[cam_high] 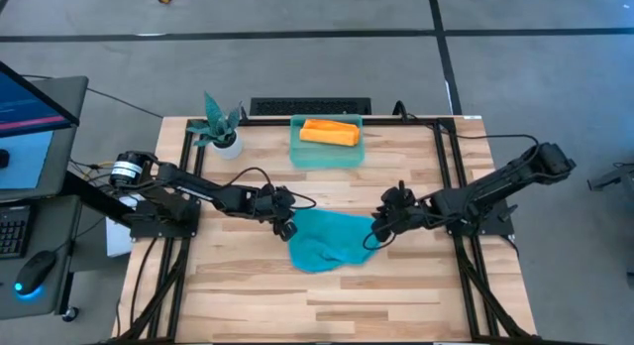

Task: Roll microfiber towels into tight, uniform cylinder then place into a basket
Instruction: Roll the blue microfiber cloth

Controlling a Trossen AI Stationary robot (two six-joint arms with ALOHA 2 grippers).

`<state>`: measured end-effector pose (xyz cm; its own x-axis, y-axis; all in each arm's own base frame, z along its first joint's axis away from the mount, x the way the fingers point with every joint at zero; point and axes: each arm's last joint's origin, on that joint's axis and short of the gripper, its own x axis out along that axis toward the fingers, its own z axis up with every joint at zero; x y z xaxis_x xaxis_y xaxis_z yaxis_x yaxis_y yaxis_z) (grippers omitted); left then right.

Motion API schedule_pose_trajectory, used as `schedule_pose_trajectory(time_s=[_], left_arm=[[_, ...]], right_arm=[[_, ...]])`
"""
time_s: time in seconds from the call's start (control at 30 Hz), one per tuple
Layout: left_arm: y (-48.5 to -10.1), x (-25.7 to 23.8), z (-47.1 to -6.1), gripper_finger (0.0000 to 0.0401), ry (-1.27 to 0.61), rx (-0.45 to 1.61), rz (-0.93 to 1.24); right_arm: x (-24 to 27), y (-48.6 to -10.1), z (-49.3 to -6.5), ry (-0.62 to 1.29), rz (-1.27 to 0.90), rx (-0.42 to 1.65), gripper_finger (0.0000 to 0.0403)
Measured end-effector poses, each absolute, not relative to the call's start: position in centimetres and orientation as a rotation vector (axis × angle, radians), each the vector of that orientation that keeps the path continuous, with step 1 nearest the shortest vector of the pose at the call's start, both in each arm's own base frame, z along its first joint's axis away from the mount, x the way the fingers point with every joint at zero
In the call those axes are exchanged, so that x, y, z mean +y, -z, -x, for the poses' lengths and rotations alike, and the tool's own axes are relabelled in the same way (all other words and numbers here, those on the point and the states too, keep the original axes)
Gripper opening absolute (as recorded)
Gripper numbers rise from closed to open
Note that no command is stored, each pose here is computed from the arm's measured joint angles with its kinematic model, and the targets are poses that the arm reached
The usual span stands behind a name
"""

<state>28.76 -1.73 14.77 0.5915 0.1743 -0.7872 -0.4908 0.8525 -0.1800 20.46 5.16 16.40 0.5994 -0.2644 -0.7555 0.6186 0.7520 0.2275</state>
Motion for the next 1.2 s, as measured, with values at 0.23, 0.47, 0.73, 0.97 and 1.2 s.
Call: schedule_pose_trajectory(time_s=[0.23, 0.47, 0.73, 0.97, 1.2], left_arm=[[-14.8, -1.7, -28.8, 0.0000, -0.399, 0.856, 0.404], [-14.8, -1.7, -28.8, 0.0000, -0.398, 0.856, 0.405], [-14.8, -1.8, -28.8, 0.0000, -0.394, 0.860, 0.406], [-14.8, -1.7, -28.7, 0.0000, -0.396, 0.862, 0.406], [-14.8, -1.7, -28.7, 0.0000, -0.398, 0.862, 0.410]], right_arm=[[5.0, -16.3, -20.5, 0.546, -0.614, 0.783, 0.0213], [5.4, -15.9, -20.5, 0.542, -0.604, 0.797, 0.0224], [5.9, -12.6, -21.4, 0.591, -0.518, 0.915, 0.0214], [6.1, -10.5, -22.4, 0.631, -0.473, 0.920, 0.0210], [6.2, -10.5, -22.5, 0.624, -0.547, 0.919, 0.0196]])
